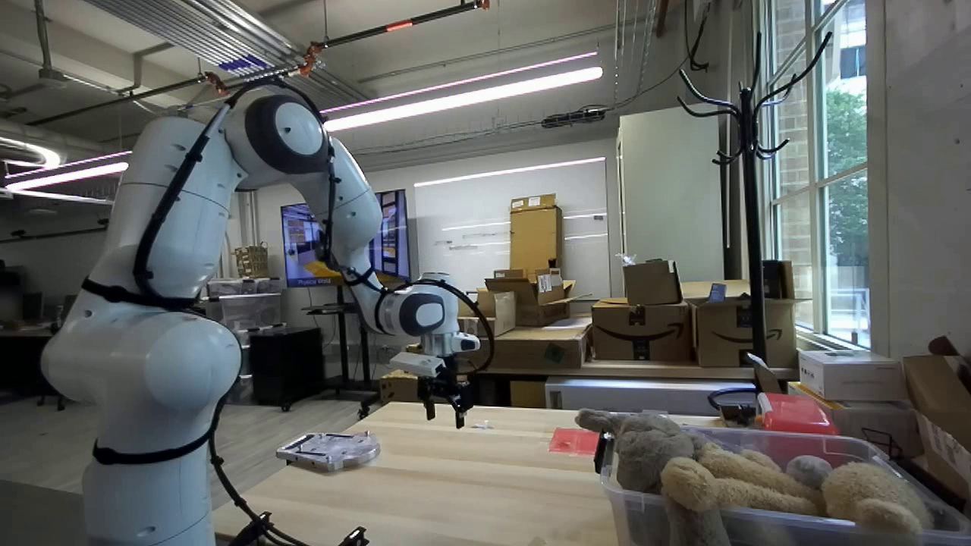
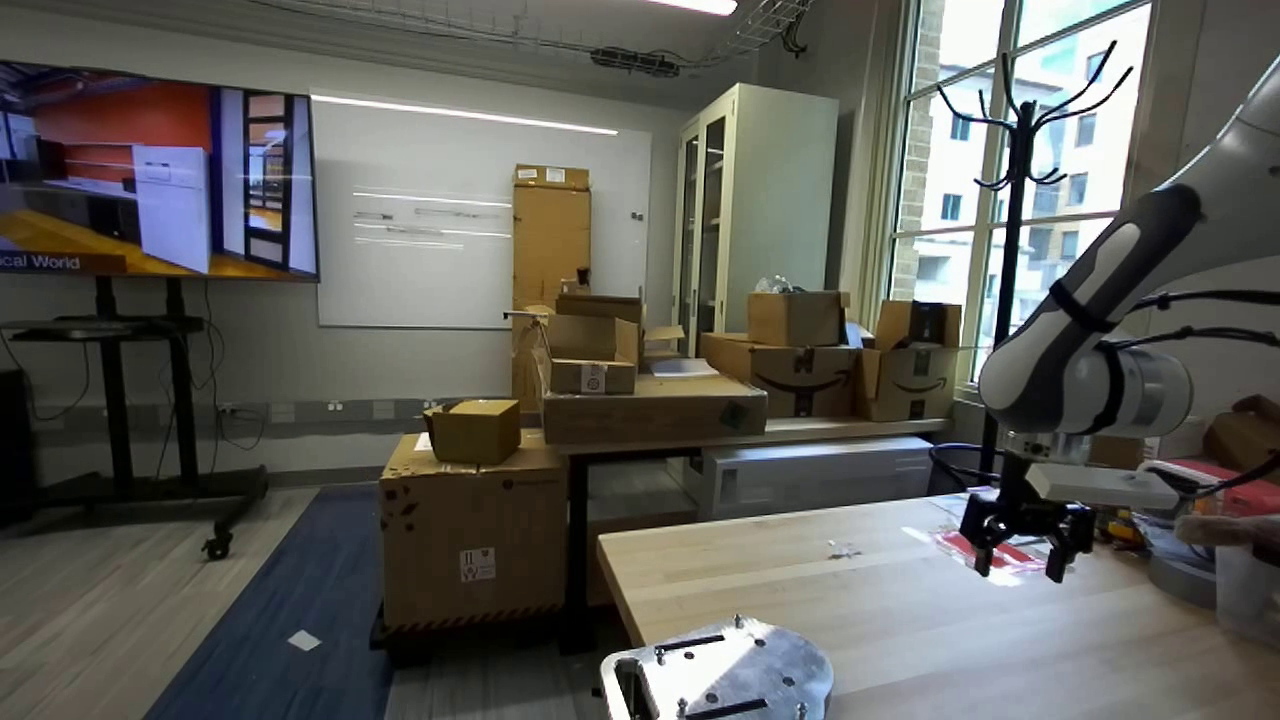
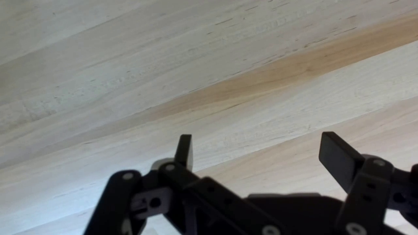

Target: Pick up an object, and then place it on the table

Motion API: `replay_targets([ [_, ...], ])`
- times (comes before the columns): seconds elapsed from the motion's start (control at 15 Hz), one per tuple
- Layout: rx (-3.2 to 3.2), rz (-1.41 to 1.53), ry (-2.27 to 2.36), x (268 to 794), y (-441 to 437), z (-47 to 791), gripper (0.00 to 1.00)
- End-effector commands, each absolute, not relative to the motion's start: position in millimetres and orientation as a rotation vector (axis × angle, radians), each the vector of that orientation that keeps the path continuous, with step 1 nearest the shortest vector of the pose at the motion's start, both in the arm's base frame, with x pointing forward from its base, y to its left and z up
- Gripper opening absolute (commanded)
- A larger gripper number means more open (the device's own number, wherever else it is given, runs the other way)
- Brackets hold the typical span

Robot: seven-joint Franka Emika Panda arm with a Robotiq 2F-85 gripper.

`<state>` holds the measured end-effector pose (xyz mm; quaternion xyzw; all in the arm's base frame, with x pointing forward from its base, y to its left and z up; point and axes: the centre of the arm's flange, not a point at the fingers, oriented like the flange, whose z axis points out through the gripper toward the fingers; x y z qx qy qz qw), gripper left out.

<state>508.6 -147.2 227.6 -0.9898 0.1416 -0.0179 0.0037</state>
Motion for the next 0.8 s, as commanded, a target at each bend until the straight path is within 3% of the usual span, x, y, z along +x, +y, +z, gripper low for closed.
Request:
replay_targets([
  [0.0, -3.098, -0.021, 0.478, 536.4, -166.4, 197.2, 1.00],
  [0.67, -3.053, 0.061, 0.567, 550.3, -196.5, 119.8, 1.00],
  [0.73, -3.054, 0.056, 0.563, 550.6, -198.6, 118.8, 0.75],
])
